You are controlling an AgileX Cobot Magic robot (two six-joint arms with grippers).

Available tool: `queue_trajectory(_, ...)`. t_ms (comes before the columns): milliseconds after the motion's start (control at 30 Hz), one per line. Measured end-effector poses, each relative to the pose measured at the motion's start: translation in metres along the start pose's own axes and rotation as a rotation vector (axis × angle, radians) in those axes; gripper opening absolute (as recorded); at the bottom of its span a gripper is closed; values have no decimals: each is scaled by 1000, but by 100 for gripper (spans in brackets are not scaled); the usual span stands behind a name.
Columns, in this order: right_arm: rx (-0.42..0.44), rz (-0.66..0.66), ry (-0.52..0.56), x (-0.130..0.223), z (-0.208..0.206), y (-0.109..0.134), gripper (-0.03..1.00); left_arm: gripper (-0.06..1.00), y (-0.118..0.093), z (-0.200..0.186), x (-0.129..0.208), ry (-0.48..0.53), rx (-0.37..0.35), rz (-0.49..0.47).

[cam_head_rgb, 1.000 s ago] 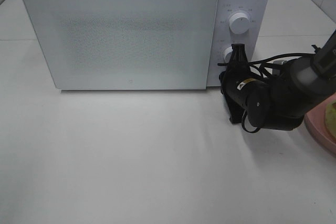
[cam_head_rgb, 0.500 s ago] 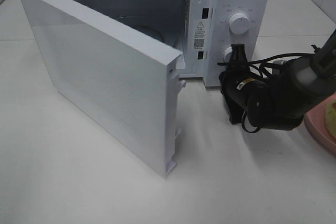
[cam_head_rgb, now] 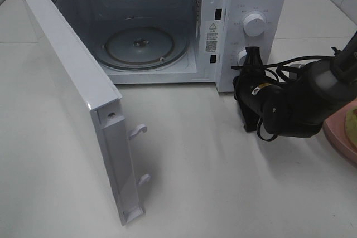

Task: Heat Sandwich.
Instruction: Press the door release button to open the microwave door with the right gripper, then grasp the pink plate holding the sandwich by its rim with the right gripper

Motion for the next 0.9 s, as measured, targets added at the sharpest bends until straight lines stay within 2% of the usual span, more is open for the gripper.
queue_trajectory(267, 23, 0, 13, 0, -2, 1, 2, 97, 0, 0, 0, 0, 0, 0)
queue_trajectory(767, -17, -57, 88, 2, -33, 9, 2, 97, 0, 0, 0, 0, 0, 0)
queue_trajectory(900, 18, -62, 99, 1, -44, 1, 2, 97, 0, 0, 0, 0, 0, 0)
Point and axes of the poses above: a point on each arm's last joint axis where the gripper is mounted, z pointing out along that axis toward the gripper, y along the wrist's bending axis when the last joint is at zero, x = y × z, the point moved 10 cm from there along z, pointing out along that axis toward the gripper, and after that the axes turned 2 degrees about -z, right-handed, at the moved point
